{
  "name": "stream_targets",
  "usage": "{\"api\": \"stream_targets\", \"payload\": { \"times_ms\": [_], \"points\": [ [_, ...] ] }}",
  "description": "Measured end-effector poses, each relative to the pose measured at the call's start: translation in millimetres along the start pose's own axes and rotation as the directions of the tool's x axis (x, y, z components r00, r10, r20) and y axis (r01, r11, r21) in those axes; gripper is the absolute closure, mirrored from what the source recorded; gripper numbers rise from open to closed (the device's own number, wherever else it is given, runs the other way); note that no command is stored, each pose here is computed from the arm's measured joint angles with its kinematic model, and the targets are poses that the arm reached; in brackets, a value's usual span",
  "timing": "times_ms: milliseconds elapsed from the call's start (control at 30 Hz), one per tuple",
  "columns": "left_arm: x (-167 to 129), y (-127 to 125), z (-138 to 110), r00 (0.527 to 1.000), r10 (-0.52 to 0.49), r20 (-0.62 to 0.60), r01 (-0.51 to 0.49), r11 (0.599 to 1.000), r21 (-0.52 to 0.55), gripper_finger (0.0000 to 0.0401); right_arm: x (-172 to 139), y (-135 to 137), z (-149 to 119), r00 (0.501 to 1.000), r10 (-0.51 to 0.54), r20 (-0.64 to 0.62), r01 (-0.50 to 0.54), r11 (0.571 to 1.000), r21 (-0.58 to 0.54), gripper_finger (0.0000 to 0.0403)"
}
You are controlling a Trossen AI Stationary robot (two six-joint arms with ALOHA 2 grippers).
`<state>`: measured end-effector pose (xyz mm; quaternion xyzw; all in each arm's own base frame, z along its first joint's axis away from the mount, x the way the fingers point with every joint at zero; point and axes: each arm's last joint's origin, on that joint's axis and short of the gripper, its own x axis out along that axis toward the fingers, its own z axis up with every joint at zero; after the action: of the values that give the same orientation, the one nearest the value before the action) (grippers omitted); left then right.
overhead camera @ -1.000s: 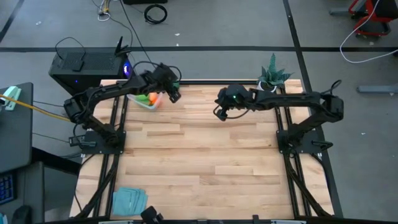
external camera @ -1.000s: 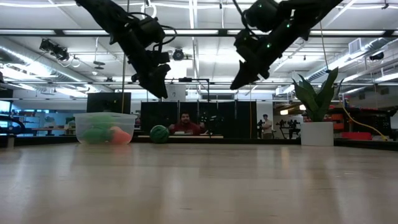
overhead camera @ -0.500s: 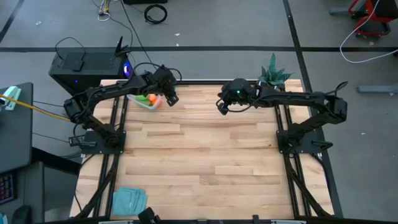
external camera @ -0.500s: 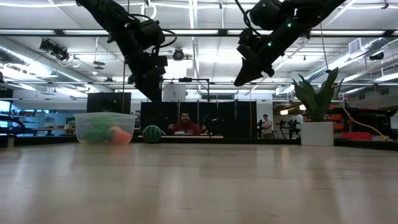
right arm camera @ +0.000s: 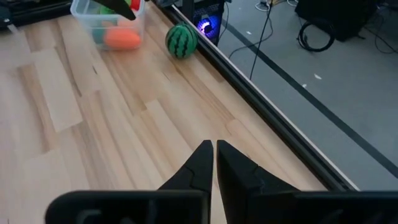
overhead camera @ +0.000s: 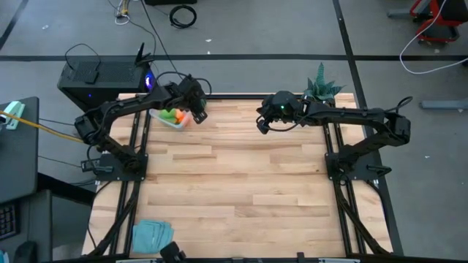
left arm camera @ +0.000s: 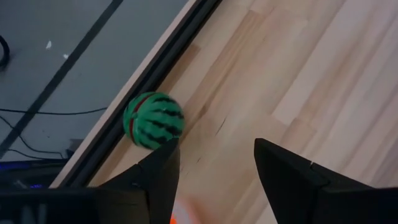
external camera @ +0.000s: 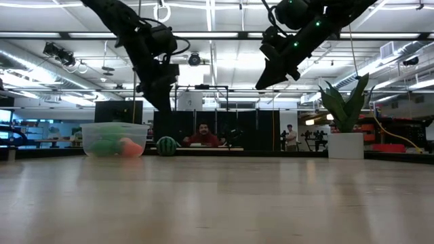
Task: Pick and placing Produce into tupperware
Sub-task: Put the green watermelon into the transparent bin
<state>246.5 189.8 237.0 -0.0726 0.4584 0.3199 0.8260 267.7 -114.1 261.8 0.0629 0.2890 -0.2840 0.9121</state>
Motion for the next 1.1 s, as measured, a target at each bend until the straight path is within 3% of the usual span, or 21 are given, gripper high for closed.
{"api": "stream_targets", "payload": {
  "times_ms": [167,267,567,733,1100],
  "points": [
    [8,11,0,0.998,-0.056,0.013,0.056,0.998,-0.039,0.0181,0,0,0,1.000,0.000,0.000,0.000,1.000,0.000,0.0376],
    [17,18,3,0.998,-0.056,-0.015,0.056,0.998,-0.003,0.0161,0,0,0,1.000,0.000,0.000,0.000,1.000,0.000,0.0374],
    [38,40,19,0.992,-0.037,-0.119,0.040,0.999,0.029,0.0010,0,0,0,1.000,0.000,0.000,0.000,1.000,0.000,0.0376],
    [60,43,16,0.983,-0.072,-0.166,0.074,0.997,0.010,0.0021,0,0,0,1.000,0.000,0.000,0.000,1.000,0.000,0.0373],
    [87,57,9,0.981,-0.067,-0.184,0.072,0.997,0.023,0.0003,0,0,0,1.000,0.000,0.000,0.000,1.000,0.000,0.0376]
  ]
}}
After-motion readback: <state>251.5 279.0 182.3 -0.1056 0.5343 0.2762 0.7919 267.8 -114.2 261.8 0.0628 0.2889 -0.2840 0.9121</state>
